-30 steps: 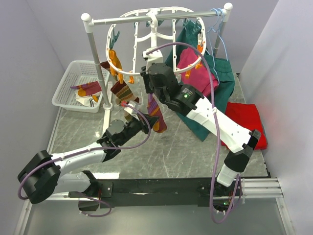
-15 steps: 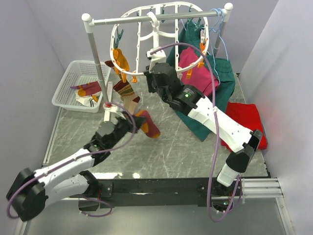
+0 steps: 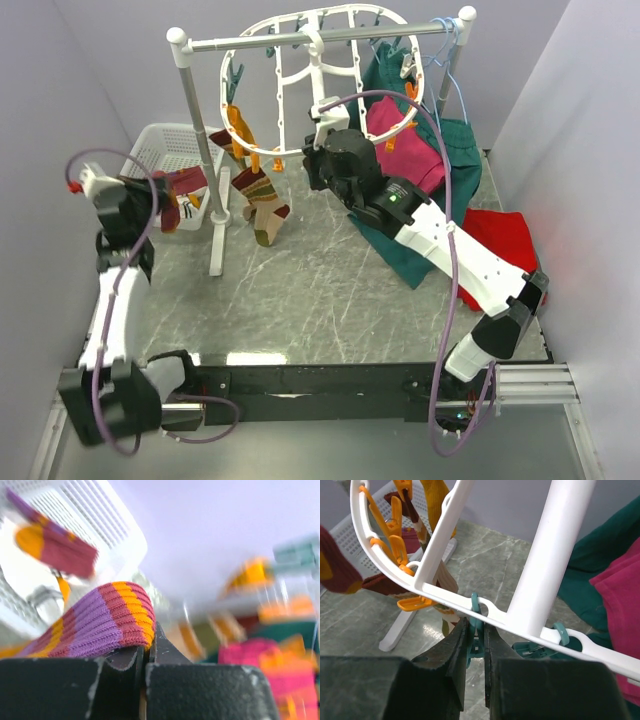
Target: Remove the socks clipped to the hanger
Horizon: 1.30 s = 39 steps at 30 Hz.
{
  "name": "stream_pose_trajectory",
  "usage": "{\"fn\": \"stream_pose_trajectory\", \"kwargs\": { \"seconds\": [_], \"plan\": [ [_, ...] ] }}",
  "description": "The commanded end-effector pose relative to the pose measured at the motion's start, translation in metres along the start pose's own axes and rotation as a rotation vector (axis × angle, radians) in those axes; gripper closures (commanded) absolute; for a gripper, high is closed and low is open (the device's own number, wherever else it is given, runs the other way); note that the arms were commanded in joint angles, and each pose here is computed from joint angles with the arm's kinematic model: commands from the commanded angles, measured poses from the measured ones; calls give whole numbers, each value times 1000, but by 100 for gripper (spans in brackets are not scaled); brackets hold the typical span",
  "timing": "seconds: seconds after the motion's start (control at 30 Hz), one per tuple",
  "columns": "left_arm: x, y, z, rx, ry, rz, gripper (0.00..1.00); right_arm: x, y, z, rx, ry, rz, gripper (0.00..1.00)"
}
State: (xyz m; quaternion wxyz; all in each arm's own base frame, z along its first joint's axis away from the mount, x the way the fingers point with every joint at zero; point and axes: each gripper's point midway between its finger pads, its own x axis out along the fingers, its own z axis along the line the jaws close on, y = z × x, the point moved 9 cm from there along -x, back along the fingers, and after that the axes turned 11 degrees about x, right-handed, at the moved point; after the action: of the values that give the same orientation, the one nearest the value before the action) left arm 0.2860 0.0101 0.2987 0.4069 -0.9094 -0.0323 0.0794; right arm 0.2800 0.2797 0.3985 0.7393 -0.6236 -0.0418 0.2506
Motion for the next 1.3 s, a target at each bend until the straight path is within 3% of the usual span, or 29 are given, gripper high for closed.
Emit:
{"fn": "stream_pose_trajectory", "kwargs": {
  "seconds": [0.0, 0.17, 0.23, 0.43, 0.47, 0.53, 0.57, 0.6, 0.7, 0.83, 1.0, 1.27],
  "plan": [
    [37, -39, 1, -17, 75, -37, 99, -14, -6, 0, -1, -57, -12, 100],
    [121, -61, 17, -27, 135, 64, 99, -18, -7, 4, 18, -114, -13, 100],
    [152, -48, 34, -59, 131, 156, 99, -20, -7, 5, 23, -122, -15, 100],
    [212, -49, 46, -88, 121, 239, 97, -13, -4, 6, 12, -112, 8, 100],
    [215, -44, 50, -106, 102, 266, 94, -12, -3, 5, 5, -99, 13, 100],
    [219, -38, 60, -126, 51, 268, 69, -10, -4, 6, 0, -93, 17, 100],
    [218, -37, 62, -129, 35, 259, 58, -8, -2, 5, -4, -90, 25, 100],
    [214, -40, 59, -126, 34, 243, 39, -8, -1, 6, -5, -92, 32, 100],
    [201, -43, 56, -104, -2, 213, 15, -8, 0, 6, -11, -91, 46, 100],
    [174, -51, 39, -52, 32, 192, 13, -8, 4, 2, -12, -80, 63, 100],
    [109, -55, 4, -28, 170, 141, 20, -10, 6, -5, 9, -80, 73, 100],
    [34, 10, -20, 29, 321, 244, 20, -19, 9, -14, 19, -118, 104, 100]
  ]
}}
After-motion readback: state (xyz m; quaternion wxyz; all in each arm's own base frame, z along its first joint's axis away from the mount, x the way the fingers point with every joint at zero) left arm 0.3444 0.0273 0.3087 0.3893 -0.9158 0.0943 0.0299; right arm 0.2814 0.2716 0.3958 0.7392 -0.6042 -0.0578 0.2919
